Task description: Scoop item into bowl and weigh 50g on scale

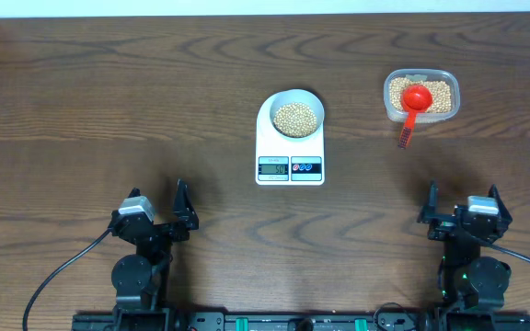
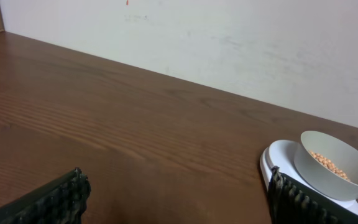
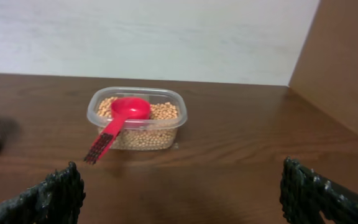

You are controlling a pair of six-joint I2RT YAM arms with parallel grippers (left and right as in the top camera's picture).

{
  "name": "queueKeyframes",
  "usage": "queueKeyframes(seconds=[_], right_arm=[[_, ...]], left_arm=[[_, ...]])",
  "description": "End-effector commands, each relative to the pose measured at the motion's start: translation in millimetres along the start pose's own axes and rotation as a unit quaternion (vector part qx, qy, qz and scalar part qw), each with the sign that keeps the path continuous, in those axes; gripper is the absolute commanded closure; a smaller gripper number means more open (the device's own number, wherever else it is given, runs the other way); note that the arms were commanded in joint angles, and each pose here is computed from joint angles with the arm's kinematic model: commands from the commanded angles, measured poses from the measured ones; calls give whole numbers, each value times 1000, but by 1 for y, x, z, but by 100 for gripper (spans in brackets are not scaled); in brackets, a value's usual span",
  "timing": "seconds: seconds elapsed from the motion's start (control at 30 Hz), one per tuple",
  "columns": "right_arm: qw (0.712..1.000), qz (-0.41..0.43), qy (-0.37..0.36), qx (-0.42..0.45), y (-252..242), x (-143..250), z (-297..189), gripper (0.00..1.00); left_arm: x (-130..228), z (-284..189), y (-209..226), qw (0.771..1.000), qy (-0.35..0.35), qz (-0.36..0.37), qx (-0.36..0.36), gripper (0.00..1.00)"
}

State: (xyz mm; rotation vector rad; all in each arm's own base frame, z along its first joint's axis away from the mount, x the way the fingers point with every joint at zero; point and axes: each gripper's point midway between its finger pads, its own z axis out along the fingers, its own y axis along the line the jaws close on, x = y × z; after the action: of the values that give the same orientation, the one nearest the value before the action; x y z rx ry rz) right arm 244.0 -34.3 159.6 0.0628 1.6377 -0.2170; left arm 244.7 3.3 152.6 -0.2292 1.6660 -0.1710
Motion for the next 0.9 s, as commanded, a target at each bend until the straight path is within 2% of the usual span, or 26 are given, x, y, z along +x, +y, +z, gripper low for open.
queueKeyframes(seconds=[0.0,0.87], right_arm=[[999,26,-2,32,-12,-1,-1,1],[999,26,-2,24,-9,-1,-1,1]], left_arm=[[15,1,9,1000,21,0,-20,7],[15,1,9,1000,21,0,-20,7]])
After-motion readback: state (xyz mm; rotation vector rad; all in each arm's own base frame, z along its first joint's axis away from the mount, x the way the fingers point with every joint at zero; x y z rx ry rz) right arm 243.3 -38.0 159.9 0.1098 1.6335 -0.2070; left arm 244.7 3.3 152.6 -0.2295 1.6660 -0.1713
